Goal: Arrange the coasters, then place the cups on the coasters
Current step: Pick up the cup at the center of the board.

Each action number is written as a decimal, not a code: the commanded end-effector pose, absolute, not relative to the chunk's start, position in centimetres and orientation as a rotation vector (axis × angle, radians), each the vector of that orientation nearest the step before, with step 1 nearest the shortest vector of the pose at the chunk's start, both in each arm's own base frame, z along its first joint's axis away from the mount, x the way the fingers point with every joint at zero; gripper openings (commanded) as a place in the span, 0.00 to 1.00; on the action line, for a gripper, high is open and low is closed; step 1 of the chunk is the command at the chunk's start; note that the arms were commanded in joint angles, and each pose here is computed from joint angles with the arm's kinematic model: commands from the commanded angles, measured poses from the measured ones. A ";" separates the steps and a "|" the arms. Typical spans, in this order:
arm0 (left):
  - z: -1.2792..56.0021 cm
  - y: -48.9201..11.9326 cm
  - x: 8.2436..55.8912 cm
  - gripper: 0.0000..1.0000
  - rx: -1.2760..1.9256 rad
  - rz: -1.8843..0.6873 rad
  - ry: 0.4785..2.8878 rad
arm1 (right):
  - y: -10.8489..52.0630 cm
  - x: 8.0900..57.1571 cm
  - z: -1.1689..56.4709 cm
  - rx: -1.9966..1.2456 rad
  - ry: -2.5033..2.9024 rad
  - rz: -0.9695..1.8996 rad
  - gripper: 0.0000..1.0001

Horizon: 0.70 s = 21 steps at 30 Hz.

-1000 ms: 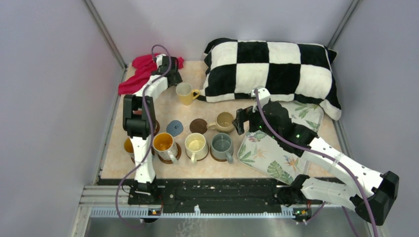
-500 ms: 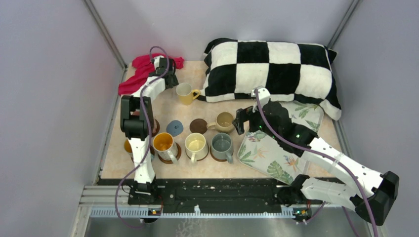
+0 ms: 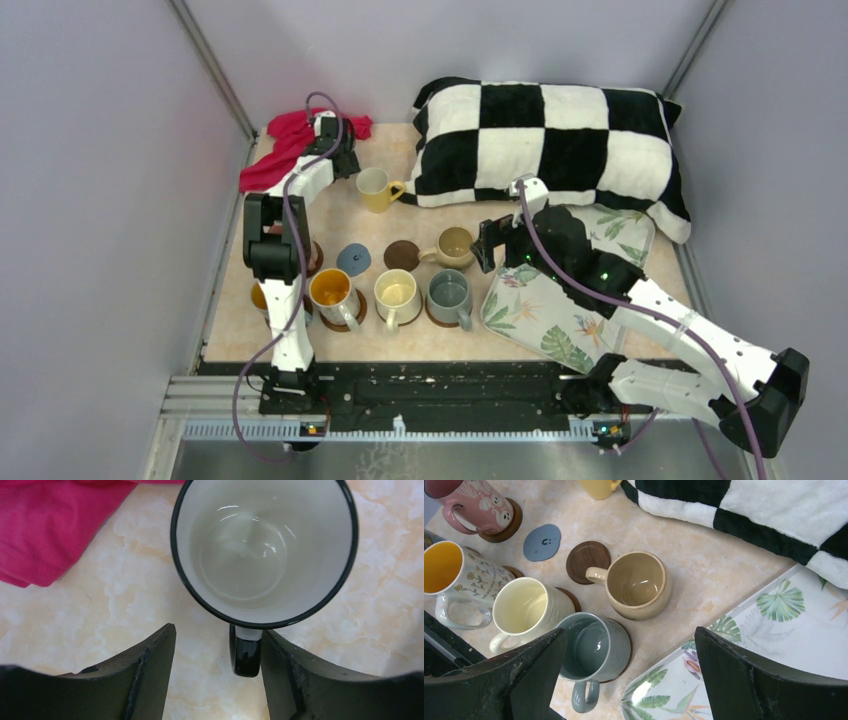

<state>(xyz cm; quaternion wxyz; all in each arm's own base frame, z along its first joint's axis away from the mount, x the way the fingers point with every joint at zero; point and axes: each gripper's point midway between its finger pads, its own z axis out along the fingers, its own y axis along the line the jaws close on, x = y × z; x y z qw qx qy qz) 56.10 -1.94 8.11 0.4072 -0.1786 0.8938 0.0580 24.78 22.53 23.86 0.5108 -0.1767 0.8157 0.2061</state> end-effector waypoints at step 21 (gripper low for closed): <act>12.9 -3.9 59.1 0.25 -0.244 0.043 2.147 | 22.5 25.2 25.4 -0.396 1.910 0.519 0.99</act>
